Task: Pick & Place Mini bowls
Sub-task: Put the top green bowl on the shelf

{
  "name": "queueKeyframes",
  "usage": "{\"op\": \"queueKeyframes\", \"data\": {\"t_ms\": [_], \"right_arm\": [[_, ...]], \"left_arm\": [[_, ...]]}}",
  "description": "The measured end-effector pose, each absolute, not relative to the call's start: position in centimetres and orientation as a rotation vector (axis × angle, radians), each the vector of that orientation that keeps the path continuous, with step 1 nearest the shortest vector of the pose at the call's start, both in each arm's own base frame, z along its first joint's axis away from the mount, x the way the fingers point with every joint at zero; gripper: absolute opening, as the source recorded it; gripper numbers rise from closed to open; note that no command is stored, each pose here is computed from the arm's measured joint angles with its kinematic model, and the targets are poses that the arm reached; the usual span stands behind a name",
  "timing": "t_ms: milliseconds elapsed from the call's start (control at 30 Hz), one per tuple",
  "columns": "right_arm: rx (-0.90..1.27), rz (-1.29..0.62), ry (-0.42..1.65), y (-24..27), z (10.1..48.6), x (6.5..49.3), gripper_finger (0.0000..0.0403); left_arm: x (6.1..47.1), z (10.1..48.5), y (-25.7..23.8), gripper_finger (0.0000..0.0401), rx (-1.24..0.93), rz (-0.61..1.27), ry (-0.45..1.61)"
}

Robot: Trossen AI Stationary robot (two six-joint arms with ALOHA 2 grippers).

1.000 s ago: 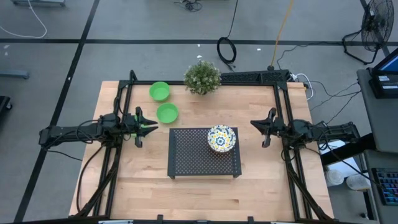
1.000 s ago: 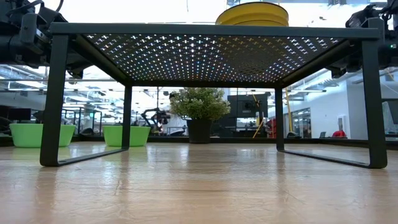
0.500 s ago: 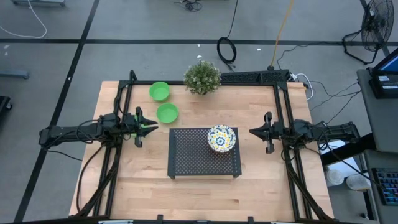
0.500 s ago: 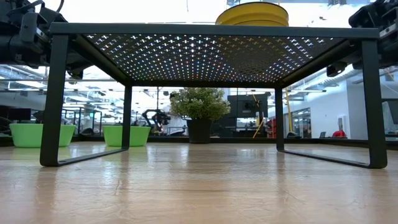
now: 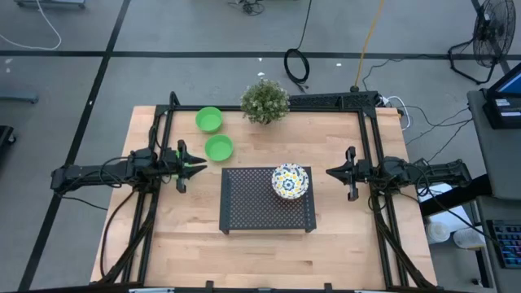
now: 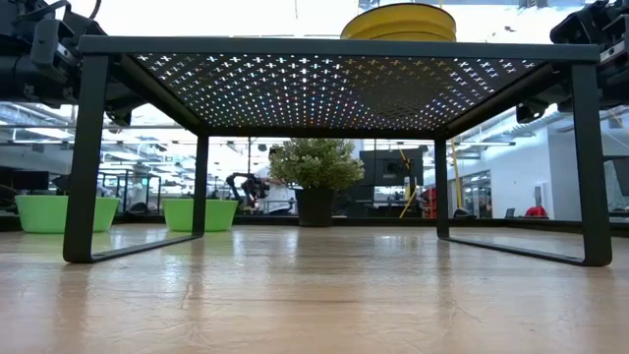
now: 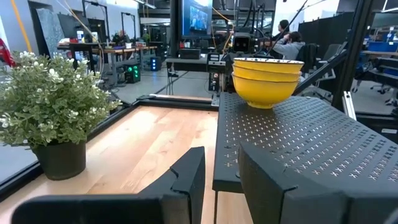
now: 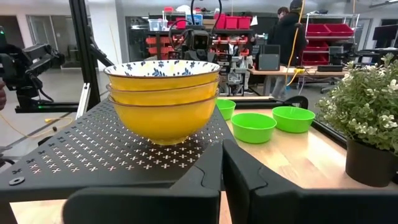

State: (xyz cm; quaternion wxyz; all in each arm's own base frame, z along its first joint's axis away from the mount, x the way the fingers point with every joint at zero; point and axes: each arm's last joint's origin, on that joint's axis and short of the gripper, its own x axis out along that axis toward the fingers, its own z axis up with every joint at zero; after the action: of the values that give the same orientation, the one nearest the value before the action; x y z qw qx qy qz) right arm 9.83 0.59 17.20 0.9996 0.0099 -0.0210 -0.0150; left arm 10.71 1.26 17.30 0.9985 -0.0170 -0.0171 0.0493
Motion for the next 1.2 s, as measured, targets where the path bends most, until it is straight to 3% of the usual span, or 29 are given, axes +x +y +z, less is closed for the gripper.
{"op": "queueKeyframes", "data": {"t_ms": [433, 600, 700, 1033, 1200], "right_arm": [[0.020, -0.031, -0.042, 0.6, 17.2, 9.8, 0.0000], [0.020, -0.031, -0.042, 0.6, 17.2, 9.8, 0.0000], [0.019, -0.031, -0.042, 0.6, 17.2, 9.8, 0.0000], [0.019, -0.031, -0.042, 0.6, 17.2, 9.8, 0.0000], [0.019, -0.031, -0.043, 0.6, 17.2, 9.8, 0.0000]], "left_arm": [[10.7, 17.5, 1.4, 0.0099, -0.134, 0.134, -0.068], [10.5, 18.1, 2.4, 0.0099, -0.293, 0.443, -0.077], [10.4, 20.0, 3.0, 0.0104, -0.276, 0.547, 0.036], [13.2, 26.8, 8.3, 0.0211, -0.360, 0.894, 0.462], [15.1, 26.3, 14.1, 0.0235, -0.595, 0.859, 0.631]]}}
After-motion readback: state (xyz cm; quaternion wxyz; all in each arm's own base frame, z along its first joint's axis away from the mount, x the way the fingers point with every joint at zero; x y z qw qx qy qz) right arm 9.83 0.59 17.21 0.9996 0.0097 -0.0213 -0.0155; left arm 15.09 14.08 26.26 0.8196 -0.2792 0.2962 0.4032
